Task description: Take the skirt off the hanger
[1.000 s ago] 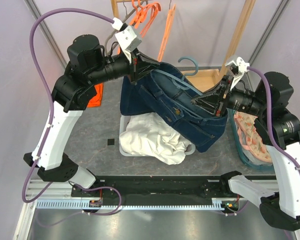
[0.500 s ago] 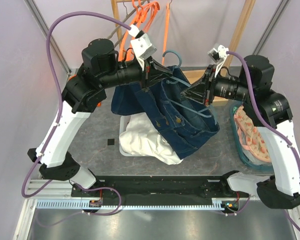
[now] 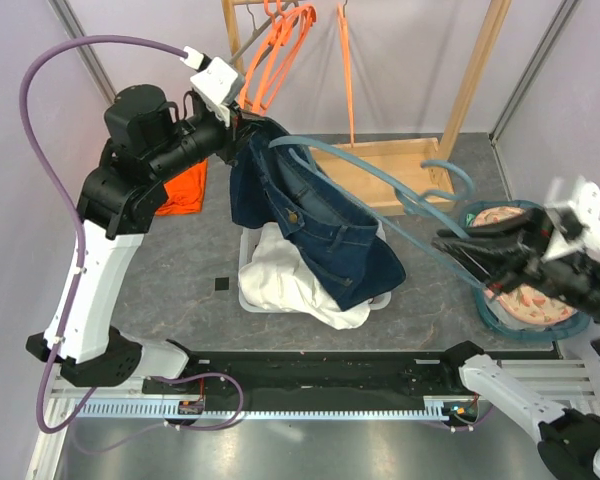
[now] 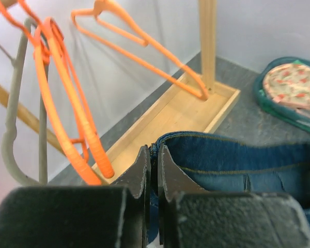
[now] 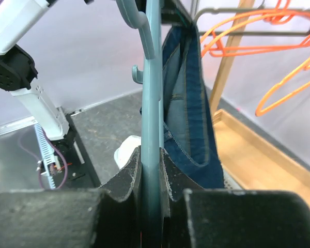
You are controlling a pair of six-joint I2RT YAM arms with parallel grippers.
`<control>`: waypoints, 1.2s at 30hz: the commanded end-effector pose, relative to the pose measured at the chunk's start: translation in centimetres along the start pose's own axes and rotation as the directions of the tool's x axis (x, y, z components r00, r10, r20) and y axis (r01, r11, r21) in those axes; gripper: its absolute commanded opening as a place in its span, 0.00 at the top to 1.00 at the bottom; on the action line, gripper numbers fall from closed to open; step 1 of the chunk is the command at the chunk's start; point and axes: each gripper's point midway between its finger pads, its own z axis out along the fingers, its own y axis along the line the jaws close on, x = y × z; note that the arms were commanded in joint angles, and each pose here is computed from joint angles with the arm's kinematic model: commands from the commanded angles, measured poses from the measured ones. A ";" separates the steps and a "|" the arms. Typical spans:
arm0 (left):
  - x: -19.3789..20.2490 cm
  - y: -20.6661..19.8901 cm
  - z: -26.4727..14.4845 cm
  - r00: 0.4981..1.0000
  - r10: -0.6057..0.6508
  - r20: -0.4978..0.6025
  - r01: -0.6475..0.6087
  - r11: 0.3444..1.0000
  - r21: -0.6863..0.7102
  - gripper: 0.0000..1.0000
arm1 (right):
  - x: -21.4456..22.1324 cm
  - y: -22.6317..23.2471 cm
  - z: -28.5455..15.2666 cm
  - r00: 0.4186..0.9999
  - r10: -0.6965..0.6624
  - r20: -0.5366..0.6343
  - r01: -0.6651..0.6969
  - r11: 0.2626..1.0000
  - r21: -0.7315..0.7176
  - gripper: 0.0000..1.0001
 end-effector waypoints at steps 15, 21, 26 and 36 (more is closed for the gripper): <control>0.6 -12.1 -1.2 1.000 -0.001 -0.013 0.006 0.907 0.421 0.98 | 2.6 -18.5 2.8 0.987 0.146 -0.067 -0.044 0.647 0.761 1.00; 4.6 -5.1 4.8 0.921 0.354 -0.164 -0.372 0.924 -0.095 0.98 | 0.6 -22.6 6.3 0.990 0.134 -0.032 -0.051 0.571 0.819 1.00; 1.1 -4.0 6.4 0.929 0.347 -0.126 -0.364 0.919 -0.151 0.98 | -0.3 -25.8 9.0 0.993 0.117 0.019 -0.078 0.526 0.847 1.00; 27.4 -10.2 4.1 0.752 0.442 -0.488 -0.365 0.897 0.250 0.98 | 2.3 -31.8 13.5 0.975 0.214 0.053 -0.171 0.580 0.796 1.00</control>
